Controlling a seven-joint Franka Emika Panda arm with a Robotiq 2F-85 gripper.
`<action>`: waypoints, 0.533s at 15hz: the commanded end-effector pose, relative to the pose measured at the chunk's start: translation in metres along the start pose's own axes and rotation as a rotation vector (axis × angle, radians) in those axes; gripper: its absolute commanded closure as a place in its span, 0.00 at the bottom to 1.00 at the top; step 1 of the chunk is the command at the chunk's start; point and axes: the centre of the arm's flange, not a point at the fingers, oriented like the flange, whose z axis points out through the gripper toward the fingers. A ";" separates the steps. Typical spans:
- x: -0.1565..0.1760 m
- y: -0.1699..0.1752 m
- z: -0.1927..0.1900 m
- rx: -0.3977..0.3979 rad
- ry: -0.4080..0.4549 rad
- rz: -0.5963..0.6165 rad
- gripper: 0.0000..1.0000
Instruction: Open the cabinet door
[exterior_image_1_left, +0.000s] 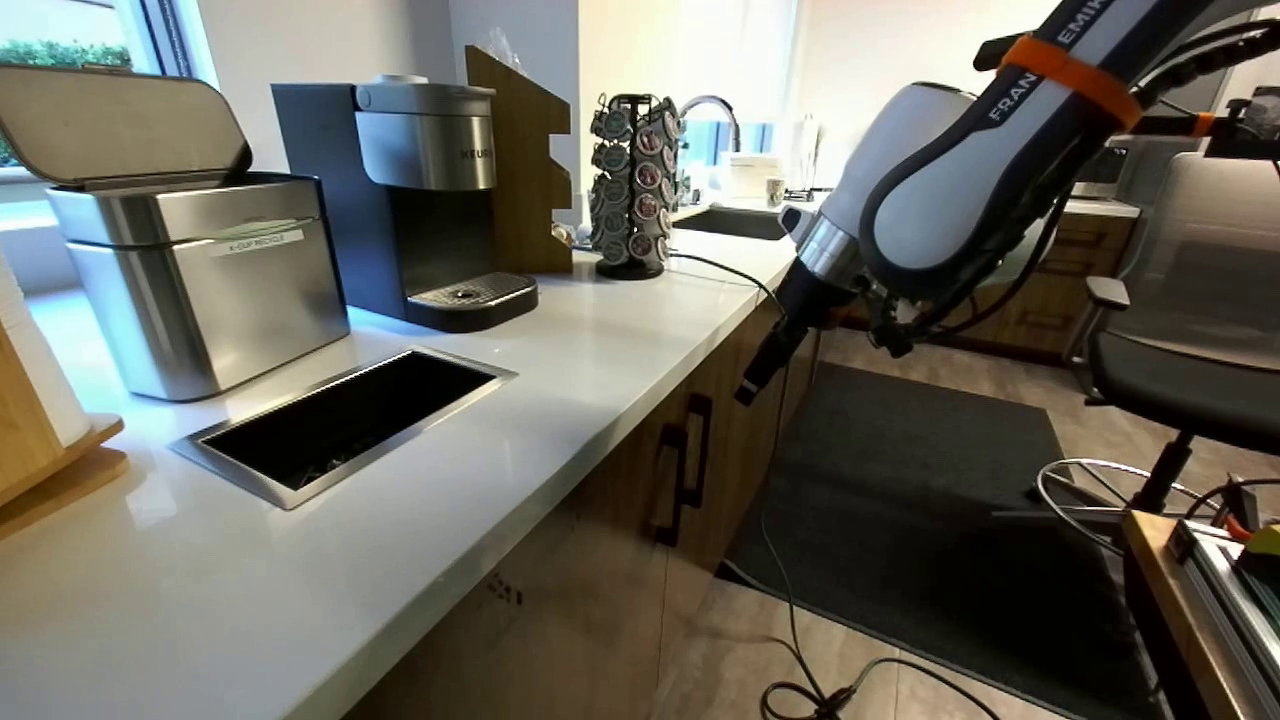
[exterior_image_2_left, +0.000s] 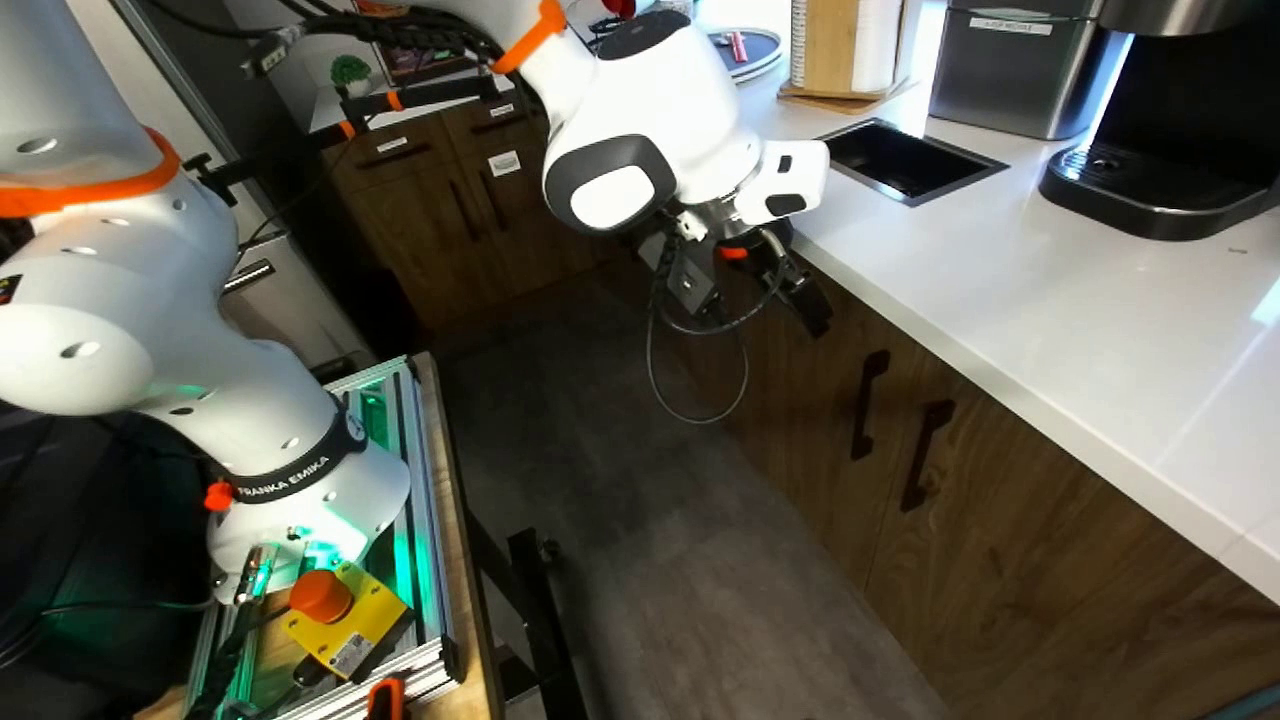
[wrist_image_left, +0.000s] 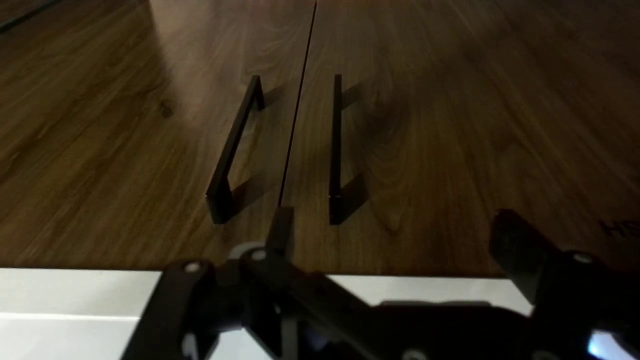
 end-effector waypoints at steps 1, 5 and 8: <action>0.000 0.001 0.000 -0.001 0.000 0.002 0.00; 0.001 0.007 0.011 0.003 0.001 0.008 0.00; 0.000 0.018 0.022 -0.001 -0.011 0.020 0.00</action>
